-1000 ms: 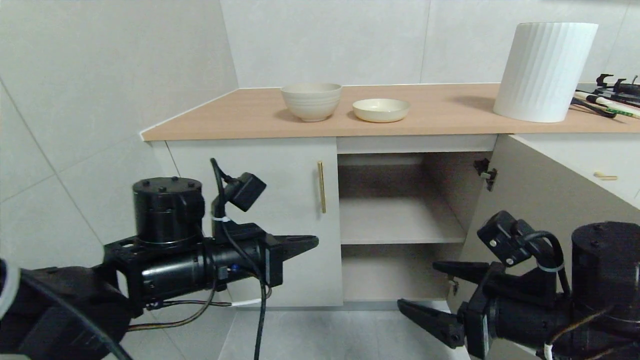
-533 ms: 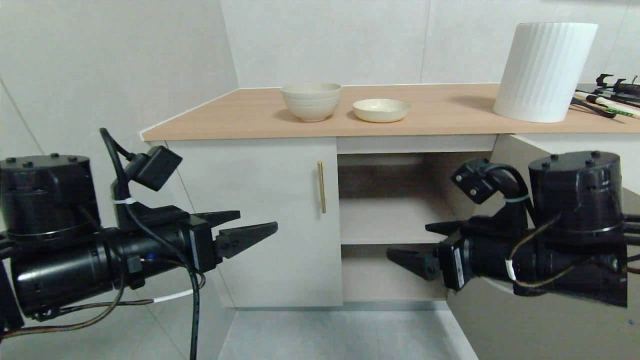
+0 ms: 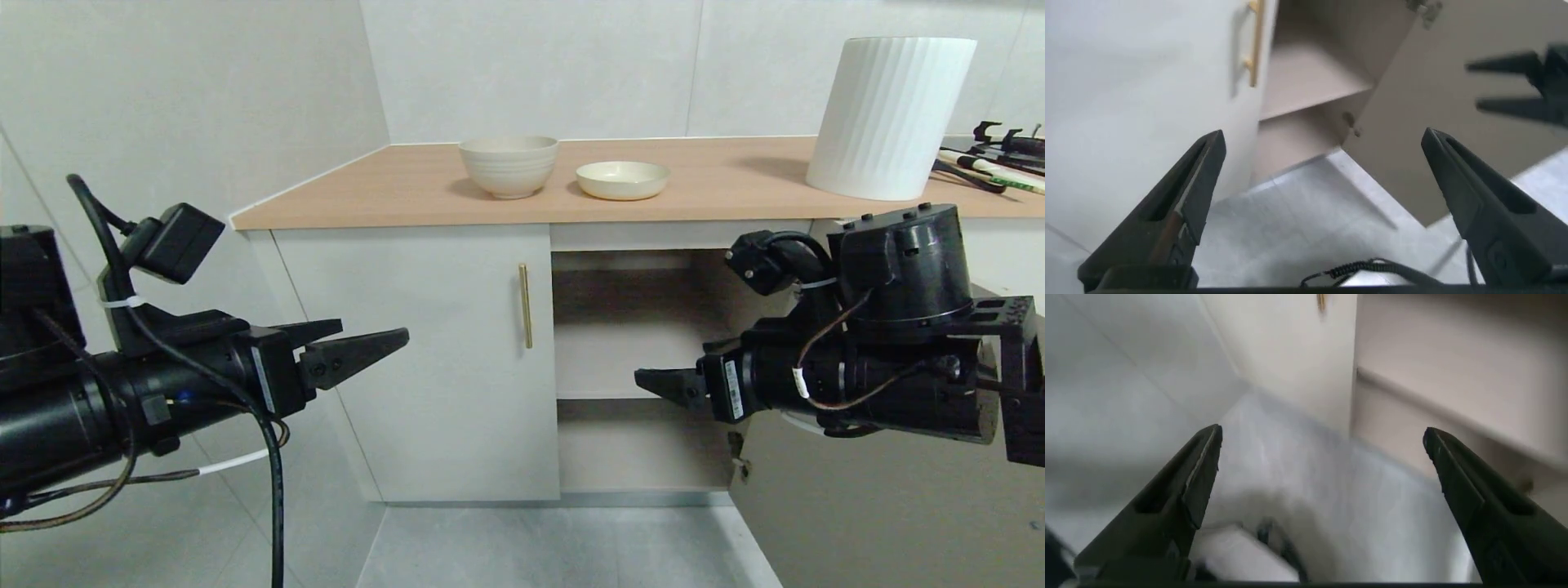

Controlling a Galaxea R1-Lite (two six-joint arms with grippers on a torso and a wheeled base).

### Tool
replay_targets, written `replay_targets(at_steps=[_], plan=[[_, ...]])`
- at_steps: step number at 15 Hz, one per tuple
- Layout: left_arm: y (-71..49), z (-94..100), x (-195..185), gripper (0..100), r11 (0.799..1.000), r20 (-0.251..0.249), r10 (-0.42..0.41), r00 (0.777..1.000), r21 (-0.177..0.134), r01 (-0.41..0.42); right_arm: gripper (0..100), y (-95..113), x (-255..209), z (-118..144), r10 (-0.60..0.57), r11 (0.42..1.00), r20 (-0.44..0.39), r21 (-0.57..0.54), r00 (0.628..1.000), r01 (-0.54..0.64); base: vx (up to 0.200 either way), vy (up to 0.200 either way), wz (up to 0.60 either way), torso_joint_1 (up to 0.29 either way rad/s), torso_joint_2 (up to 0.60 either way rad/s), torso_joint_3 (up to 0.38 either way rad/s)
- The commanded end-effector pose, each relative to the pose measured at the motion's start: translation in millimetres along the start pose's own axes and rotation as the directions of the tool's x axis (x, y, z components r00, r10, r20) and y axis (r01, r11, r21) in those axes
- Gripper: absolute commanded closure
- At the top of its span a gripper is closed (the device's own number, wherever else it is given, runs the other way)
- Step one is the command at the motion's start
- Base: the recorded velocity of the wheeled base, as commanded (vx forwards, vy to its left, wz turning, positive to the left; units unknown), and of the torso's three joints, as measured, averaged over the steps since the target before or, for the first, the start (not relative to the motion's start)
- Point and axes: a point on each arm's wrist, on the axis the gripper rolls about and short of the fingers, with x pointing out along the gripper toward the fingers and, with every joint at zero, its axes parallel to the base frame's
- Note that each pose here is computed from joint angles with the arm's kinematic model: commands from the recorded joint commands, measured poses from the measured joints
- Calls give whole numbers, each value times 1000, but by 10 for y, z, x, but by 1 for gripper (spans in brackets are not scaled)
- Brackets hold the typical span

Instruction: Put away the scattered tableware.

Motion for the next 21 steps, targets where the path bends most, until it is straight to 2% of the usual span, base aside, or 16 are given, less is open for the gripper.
replay_targets(at_steps=[1,3,7,13,15,18,21], plan=[[17,-10,36,0,1000,-9,3,1000,-4,-3,0,2,-50,61,-1,1000,22,18,1000,0,0,0,0,0,0,0],[15,5,19,0,1000,-1,4,1000,-2,-4,0,-5,-37,34,-2,999,11,34,1000,1,0,0,0,0,0,0],[79,74,-33,0,999,31,39,999,-2,-39,0,-7,-12,15,-3,999,4,34,1000,3,200,0,0,2,-1,8],[111,100,-51,0,998,43,55,998,-5,-55,0,-9,-32,-1,-1,1000,2,31,1000,1,200,0,0,3,3,3],[93,110,-94,0,999,54,53,997,1,-53,0,-11,-39,-13,-2,1000,-1,31,1000,2,100,0,0,1,-1,-1],[-8,187,-292,0,999,112,35,993,23,-37,0,3,-79,-18,7,1000,2,26,1000,-8,0,0,0,0,0,0],[-56,211,-377,0,999,132,27,991,33,-31,0,10,-90,-34,13,1000,-1,12,1000,-13,0,0,0,0,0,0]])
